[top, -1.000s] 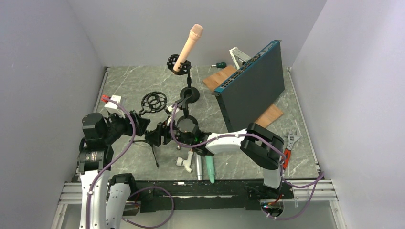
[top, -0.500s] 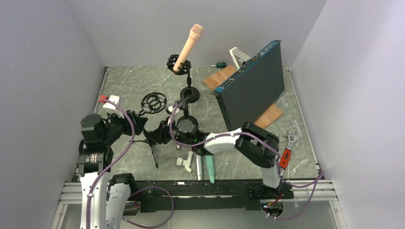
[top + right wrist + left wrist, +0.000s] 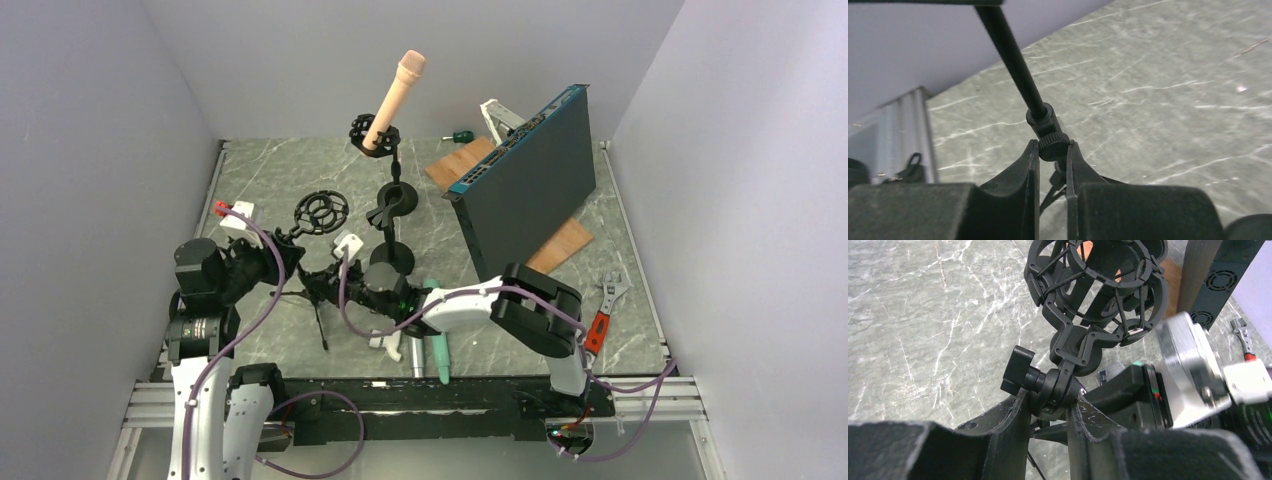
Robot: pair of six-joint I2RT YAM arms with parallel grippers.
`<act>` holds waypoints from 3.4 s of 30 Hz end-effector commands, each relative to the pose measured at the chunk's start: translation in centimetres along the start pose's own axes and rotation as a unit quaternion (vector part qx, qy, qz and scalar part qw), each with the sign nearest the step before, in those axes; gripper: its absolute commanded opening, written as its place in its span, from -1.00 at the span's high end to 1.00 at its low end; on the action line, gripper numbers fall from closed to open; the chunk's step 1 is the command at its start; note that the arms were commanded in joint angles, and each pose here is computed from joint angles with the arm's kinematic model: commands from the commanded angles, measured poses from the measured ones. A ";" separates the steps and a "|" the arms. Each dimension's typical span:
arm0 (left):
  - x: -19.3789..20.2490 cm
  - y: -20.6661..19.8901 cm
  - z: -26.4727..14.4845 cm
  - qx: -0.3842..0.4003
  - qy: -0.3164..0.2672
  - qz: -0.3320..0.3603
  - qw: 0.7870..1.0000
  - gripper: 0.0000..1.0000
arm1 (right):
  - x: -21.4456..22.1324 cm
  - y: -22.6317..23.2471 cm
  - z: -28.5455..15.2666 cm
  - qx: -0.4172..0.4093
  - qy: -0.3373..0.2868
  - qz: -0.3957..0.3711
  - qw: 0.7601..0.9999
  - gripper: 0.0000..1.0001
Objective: Remove the microphone from the stand
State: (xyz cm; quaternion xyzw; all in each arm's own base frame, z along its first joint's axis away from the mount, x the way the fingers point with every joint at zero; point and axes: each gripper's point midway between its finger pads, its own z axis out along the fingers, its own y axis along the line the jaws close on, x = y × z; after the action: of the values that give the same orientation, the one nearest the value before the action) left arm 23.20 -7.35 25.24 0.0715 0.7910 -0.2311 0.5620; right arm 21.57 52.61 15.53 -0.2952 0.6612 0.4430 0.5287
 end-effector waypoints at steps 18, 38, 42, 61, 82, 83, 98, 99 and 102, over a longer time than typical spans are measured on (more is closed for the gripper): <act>-1.4 -0.2 0.1 0.004 -0.021 0.002 1.000 0.45 | -1.8 0.2 -0.4 0.159 -0.011 -0.508 0.847 1.00; -2.0 -0.8 -0.9 0.000 -0.033 -0.001 0.999 -0.41 | -2.1 4.4 -2.8 0.044 0.052 0.020 0.997 -0.66; -2.3 -0.8 -1.2 -0.007 -0.046 -0.008 0.999 -0.62 | -3.6 3.7 -3.5 -0.003 0.025 0.181 0.983 -0.59; -2.7 -2.0 -1.7 0.016 -0.055 -0.006 0.998 -0.60 | -3.2 1.5 -0.7 0.031 0.013 0.324 0.945 -0.32; -3.3 -2.0 -2.1 0.009 -0.067 0.002 0.998 -0.60 | -3.1 1.4 1.0 0.047 0.009 0.257 0.965 0.03; -3.2 -2.0 -2.1 0.009 -0.066 0.002 0.998 -0.60 | -3.1 1.3 1.0 0.051 0.011 0.250 0.967 0.07; -2.7 -0.9 -1.0 -0.001 -0.057 -0.005 0.998 -0.53 | -2.1 0.6 0.9 0.044 0.013 0.169 0.984 1.00; -2.7 -0.9 -0.9 -0.001 -0.056 -0.006 0.998 -0.50 | -2.1 0.6 1.0 0.042 0.012 0.163 0.986 1.00; -2.7 -0.6 -0.7 -0.006 -0.057 -0.010 0.998 -0.42 | -1.9 0.9 1.1 0.028 0.004 0.135 0.990 1.00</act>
State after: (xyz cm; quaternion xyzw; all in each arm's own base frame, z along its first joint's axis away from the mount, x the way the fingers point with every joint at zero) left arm 22.66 -7.36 27.07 0.0470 0.7721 -0.2390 0.5870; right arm 21.47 53.08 15.79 -0.1540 0.7522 0.4823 0.4217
